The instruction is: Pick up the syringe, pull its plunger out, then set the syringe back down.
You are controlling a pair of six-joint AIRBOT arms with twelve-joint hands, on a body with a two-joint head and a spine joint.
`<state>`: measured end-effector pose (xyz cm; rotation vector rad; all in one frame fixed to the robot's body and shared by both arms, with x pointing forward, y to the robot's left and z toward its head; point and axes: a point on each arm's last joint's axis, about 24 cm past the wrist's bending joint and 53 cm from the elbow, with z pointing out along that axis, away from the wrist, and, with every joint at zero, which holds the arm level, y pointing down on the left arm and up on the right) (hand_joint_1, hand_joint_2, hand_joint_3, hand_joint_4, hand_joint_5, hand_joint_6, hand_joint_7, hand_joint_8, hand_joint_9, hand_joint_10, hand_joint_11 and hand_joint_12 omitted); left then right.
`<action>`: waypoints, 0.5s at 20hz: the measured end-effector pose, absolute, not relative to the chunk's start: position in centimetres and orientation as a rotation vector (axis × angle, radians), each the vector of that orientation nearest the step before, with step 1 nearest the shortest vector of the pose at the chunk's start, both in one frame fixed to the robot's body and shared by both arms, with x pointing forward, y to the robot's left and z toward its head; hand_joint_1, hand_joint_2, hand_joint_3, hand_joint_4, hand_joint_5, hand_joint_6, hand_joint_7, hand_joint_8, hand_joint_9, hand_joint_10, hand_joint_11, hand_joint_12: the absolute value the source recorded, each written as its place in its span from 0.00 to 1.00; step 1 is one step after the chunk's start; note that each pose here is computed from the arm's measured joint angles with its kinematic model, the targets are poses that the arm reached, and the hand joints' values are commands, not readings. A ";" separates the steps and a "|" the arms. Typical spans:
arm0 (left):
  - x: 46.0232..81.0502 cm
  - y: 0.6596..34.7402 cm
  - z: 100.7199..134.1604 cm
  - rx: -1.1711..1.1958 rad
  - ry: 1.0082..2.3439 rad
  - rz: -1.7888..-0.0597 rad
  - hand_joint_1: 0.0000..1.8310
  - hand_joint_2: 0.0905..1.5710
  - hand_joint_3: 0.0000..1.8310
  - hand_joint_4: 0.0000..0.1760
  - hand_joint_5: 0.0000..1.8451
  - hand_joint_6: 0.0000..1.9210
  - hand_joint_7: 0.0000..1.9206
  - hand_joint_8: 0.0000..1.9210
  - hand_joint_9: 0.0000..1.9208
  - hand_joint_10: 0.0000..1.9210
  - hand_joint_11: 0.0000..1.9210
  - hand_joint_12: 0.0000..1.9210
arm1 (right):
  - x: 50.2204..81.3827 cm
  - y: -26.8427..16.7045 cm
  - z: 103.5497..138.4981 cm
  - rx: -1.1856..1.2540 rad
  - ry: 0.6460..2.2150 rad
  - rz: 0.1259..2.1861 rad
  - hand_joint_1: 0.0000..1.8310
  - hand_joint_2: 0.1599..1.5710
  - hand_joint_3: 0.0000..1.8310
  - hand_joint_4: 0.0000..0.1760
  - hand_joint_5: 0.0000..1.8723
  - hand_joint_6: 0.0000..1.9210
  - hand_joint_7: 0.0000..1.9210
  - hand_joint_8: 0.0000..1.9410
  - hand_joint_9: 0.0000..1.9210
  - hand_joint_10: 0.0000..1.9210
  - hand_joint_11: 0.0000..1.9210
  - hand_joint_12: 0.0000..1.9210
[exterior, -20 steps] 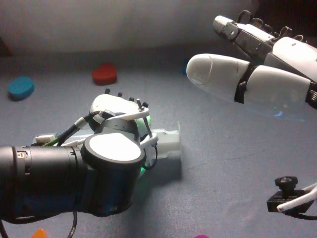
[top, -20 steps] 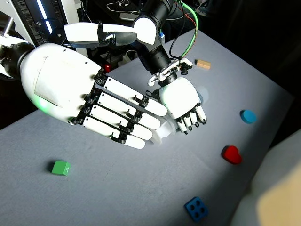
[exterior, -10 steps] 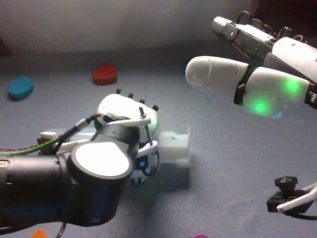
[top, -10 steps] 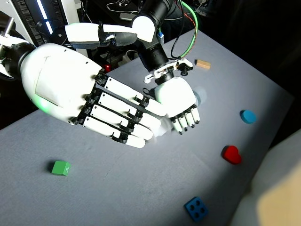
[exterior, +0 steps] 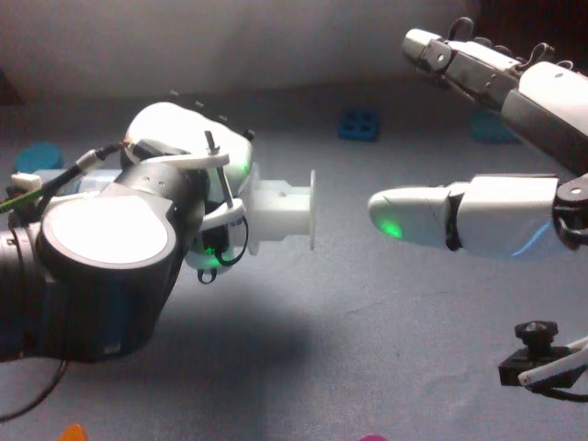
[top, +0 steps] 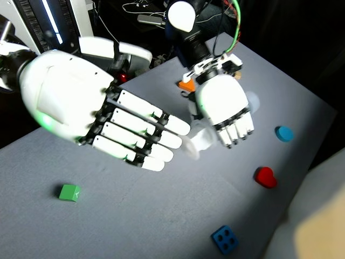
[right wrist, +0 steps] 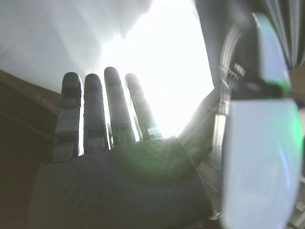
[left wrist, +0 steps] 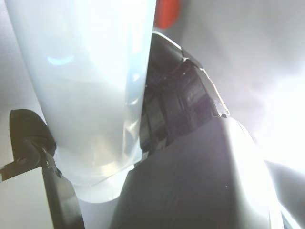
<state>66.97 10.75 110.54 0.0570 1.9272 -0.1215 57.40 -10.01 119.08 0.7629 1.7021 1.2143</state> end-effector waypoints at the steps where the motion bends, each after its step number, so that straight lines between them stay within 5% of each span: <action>1: 67.0 10.4 111.1 0.067 1.917 -0.130 0.70 0.84 0.00 0.00 0.27 0.81 0.32 0.83 0.30 0.89 0.20 0.80 | 57.3 -10.2 118.7 0.747 1.701 1.197 0.54 0.59 0.00 0.00 0.06 0.00 0.11 0.00 0.08 0.00 0.00 0.21; 10: 66.8 10.2 114.6 0.116 1.875 -0.124 0.70 0.84 0.00 0.00 0.26 0.83 0.34 0.82 0.29 0.89 0.19 0.80 | 60.9 -12.0 118.0 0.656 1.492 1.061 0.56 0.58 0.00 0.00 0.10 0.00 0.15 0.00 0.14 0.00 0.00 0.31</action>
